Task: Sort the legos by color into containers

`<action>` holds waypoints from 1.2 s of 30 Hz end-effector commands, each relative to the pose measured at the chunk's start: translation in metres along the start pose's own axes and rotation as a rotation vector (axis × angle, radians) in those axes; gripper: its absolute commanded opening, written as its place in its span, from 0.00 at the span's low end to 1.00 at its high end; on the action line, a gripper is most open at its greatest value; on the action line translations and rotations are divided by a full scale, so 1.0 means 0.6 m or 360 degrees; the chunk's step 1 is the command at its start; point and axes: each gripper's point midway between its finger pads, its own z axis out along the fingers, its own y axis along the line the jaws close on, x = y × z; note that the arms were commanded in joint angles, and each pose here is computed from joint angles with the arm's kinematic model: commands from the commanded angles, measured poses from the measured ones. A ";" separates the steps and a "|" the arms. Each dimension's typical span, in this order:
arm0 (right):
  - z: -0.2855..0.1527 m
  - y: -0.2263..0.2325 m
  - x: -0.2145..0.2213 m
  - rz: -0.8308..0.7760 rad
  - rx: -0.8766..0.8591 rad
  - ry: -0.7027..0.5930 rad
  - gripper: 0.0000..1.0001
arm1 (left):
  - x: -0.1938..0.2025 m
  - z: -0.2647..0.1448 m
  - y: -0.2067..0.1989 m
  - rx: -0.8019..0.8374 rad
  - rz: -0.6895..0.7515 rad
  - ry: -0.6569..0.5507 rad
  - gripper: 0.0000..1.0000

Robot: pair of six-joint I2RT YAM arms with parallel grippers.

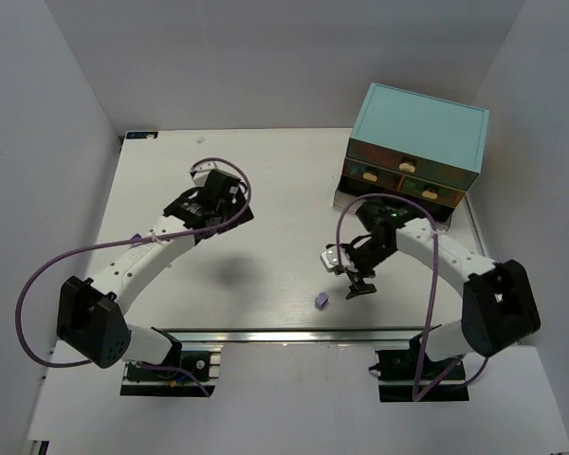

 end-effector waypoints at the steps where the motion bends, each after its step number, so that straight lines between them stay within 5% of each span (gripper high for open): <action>1: 0.027 -0.048 0.002 -0.0093 0.0054 0.0112 0.86 | 0.036 -0.021 0.103 -0.0250 0.0033 0.0166 0.91; 15: 0.132 -0.025 0.014 -0.0202 -0.0184 0.0253 0.69 | 0.009 -0.011 0.257 -0.0608 -0.0188 0.0363 0.98; 18: 0.141 -0.018 0.020 -0.0225 -0.0211 0.0281 0.61 | -0.004 0.003 0.285 -0.0667 -0.0287 0.0399 0.98; 27: 0.149 -0.007 0.028 -0.0202 -0.0243 0.0307 0.13 | -0.069 0.018 0.350 -0.0848 -0.0635 0.0367 0.98; 36: 0.026 -0.161 0.018 0.0551 0.0558 0.0324 0.00 | -0.075 0.034 0.405 -0.1046 -0.0946 0.0515 0.98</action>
